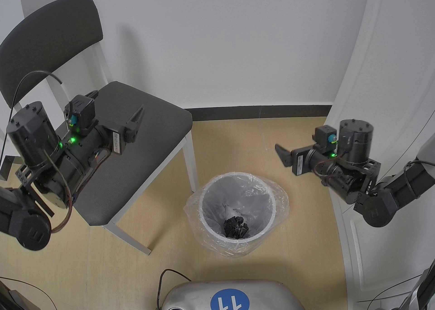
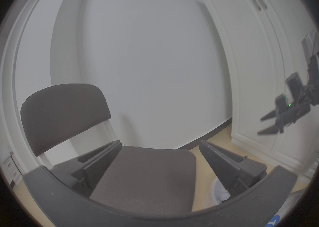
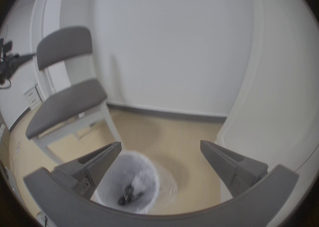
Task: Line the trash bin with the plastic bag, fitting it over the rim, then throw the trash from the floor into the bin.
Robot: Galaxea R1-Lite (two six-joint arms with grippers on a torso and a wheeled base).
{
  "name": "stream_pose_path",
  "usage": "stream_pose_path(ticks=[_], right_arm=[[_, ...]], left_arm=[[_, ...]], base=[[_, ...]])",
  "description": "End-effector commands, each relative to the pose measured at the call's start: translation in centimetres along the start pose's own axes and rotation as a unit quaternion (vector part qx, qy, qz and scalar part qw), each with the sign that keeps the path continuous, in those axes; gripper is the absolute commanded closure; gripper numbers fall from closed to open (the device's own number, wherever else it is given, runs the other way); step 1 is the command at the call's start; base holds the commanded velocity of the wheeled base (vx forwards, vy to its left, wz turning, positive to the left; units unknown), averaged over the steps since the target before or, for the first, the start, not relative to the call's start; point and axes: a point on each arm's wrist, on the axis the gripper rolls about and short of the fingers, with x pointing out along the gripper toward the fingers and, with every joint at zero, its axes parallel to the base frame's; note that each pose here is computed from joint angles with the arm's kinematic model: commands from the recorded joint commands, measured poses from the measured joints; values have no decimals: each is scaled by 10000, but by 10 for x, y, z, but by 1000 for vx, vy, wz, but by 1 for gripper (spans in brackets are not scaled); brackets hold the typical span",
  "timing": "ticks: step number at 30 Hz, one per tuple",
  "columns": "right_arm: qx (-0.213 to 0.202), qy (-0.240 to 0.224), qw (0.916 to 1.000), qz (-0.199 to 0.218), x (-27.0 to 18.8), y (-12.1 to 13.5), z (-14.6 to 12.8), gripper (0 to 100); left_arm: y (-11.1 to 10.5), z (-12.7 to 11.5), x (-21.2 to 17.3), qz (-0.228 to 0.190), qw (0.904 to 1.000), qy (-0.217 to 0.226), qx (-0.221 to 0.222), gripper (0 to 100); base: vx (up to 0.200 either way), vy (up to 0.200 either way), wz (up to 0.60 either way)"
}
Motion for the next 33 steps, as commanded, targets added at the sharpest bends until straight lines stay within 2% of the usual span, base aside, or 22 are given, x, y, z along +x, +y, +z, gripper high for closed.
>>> stream_pose_path(ticks=[1, 5, 7, 10, 13, 15, 17, 18, 19, 21, 24, 28, 33], right_arm=[[-76, -1106, 9924, -541, -8, -34, 10, 0], [139, -1640, 9835, -753, 3, -45, 21, 0], [415, -1796, 9801, -743, 8, -45, 28, 0], [726, -2107, 9723, -699, 11, -46, 49, 0], [737, -2164, 9707, -746, 7, -50, 60, 0], [730, -1948, 9733, -973, -4, -68, 71, 0], [730, -1948, 9733, -973, -4, -68, 71, 0], [852, -1769, 9742, -1114, -18, -81, 80, 0], [852, -1769, 9742, -1114, -18, -81, 80, 0], [1105, -1478, 9752, -1224, -34, -93, 87, 0], [1308, -1105, 9779, -1202, -54, -94, 93, 0], [1295, -778, 9813, -1197, -85, -94, 100, 0], [1259, -671, 9816, -1271, -120, -95, 93, 0]], left_arm=[[38, -8, 37, 683, 9971, 348, -11, 0], [59, -13, 44, 1055, 9930, 356, -384, 0], [65, -11, 48, 1145, 9907, 246, -692, 0], [71, 3, 47, 1233, 9839, -73, -1294, 0], [78, 12, 39, 1310, 9811, -192, -1411, 0], [82, 25, 18, 1322, 9811, -175, -1404, 0], [82, 25, 18, 1322, 9811, -175, -1404, 0], [86, 40, 1, 1269, 9815, -231, -1414, 0], [86, 40, 1, 1269, 9815, -231, -1414, 0], [88, 49, -13, 1254, 9818, -189, -1416, 0], [91, 47, -17, 1309, 9810, -69, -1429, 0], [94, 37, -32, 1433, 9798, 103, -1389, 0], [94, 35, -60, 1501, 9791, 107, -1368, 0]], base=[[0, 0, 0], [0, 0, 0], [0, 0, 0], [0, 0, 0], [0, 0, 0], [0, 0, 0], [0, 0, 0], [0, 0, 0], [0, 0, 0], [0, 0, 0], [0, 0, 0], [0, 0, 0], [0, 0, 0]])
